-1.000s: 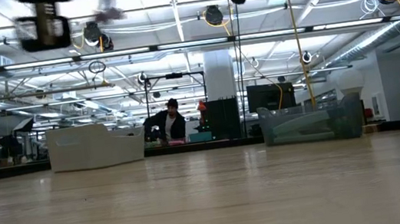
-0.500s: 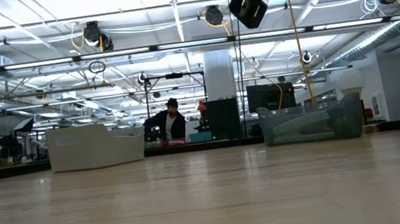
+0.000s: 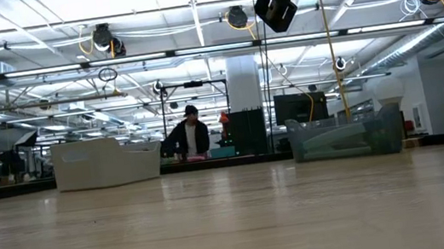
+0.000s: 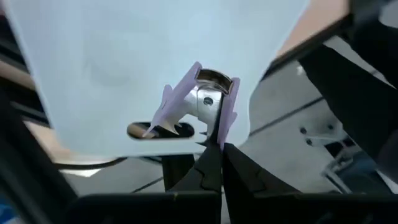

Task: Pick and place Stapler, Stapler remover, tape
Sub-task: Put the violet staple remover into the white bin

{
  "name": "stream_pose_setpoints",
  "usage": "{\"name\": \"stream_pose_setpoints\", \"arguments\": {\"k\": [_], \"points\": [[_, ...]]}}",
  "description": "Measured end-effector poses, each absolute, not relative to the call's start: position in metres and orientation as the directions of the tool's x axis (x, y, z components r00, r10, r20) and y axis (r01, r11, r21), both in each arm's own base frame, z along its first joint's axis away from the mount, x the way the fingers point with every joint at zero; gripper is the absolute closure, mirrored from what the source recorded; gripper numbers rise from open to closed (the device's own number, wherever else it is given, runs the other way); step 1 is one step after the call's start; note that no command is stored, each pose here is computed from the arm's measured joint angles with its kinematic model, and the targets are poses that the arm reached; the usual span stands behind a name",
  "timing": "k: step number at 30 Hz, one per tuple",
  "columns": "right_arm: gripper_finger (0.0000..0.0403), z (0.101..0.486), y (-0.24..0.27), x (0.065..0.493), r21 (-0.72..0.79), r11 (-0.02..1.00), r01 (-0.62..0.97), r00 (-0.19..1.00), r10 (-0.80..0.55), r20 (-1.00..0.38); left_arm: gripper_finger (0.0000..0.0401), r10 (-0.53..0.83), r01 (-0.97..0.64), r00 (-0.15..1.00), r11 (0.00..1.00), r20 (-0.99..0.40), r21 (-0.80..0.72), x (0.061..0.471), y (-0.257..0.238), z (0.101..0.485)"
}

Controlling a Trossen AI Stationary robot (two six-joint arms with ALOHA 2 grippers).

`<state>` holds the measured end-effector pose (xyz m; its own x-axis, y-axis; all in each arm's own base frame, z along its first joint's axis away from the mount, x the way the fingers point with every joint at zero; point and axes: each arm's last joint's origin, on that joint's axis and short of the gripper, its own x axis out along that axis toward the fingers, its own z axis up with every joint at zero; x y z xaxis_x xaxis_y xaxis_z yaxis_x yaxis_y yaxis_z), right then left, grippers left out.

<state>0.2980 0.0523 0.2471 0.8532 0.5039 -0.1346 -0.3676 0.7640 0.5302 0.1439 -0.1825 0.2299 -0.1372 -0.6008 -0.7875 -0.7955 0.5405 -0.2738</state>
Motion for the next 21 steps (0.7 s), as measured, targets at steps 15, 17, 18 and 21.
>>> {"name": "stream_pose_setpoints", "arguments": {"k": [15, 17, 18, 21], "points": [[0.0232, 0.247, 0.052, 0.298, 0.536, 0.762, -0.363, 0.855, 0.502, -0.135, 0.0401, -0.459, -0.827, -0.212, 0.555, -0.863, -0.092, 0.16, -0.198, 0.184], [0.0232, 0.247, 0.052, 0.298, 0.536, 0.762, -0.363, 0.854, 0.502, -0.135, 0.0401, -0.439, -0.834, -0.21, 0.547, -0.874, -0.075, 0.159, -0.198, 0.182], [0.0232, 0.247, 0.052, 0.298, 0.536, 0.762, -0.363, 0.855, 0.501, -0.135, 0.0401, -0.43, -0.835, -0.207, 0.546, -0.879, -0.07, 0.16, -0.198, 0.181], [0.0232, 0.247, 0.052, 0.298, 0.536, 0.762, -0.363, 0.855, 0.502, -0.134, 0.0401, -0.401, -0.838, -0.208, 0.544, -0.892, -0.049, 0.16, -0.198, 0.177]]}}
